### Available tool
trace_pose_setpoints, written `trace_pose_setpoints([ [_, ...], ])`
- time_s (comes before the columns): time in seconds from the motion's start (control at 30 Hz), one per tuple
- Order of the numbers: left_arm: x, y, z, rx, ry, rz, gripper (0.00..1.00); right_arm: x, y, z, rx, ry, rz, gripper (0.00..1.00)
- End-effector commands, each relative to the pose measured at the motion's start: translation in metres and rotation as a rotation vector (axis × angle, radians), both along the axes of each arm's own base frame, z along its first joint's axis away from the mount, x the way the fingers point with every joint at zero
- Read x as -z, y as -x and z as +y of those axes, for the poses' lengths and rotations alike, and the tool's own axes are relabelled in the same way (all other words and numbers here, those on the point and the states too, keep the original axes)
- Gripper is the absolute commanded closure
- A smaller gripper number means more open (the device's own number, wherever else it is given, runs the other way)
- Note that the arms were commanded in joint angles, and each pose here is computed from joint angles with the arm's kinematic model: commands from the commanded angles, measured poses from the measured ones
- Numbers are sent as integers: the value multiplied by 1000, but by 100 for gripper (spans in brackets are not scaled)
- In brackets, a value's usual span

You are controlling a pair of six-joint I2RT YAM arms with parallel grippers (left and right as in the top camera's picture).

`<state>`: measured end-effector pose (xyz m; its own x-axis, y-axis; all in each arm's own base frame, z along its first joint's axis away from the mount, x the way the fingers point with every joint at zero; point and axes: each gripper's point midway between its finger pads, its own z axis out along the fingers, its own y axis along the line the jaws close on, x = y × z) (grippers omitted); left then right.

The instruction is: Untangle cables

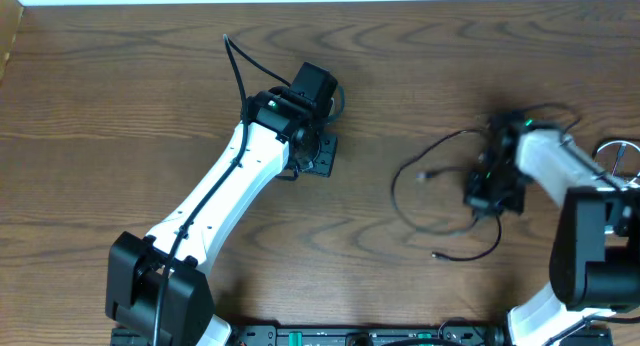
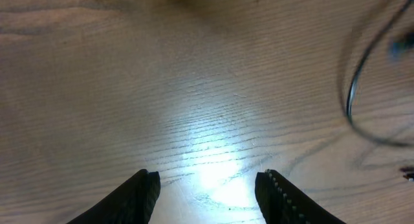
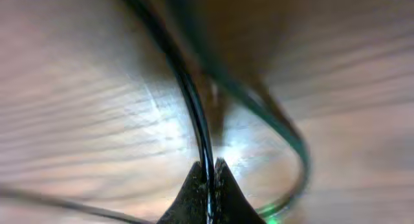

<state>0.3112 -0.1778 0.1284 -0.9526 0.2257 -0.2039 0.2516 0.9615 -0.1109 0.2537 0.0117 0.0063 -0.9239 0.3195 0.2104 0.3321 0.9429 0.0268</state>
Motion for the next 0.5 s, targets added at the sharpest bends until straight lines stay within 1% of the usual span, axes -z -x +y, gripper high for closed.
trace_pose_setpoints([
  [0.0,0,0,4,-15,-12,2,47,-51,-60,-35,64,1,-187,99],
  [0.1,0,1,4,-16,-13,3,47,-94,-88,-73,96,64,-291,99],
  [0.13,0,1,4,-16,-13,4,47,-119,-100,-96,117,114,-347,99],
  [0.2,0,1,4,-15,-13,3,47,-143,-109,-120,153,170,-400,99],
  [0.37,0,1,4,-16,-13,4,47,-185,-119,-169,244,275,-504,99],
  [0.47,0,1,4,-16,-13,4,46,-191,-116,-197,298,339,-524,99],
])
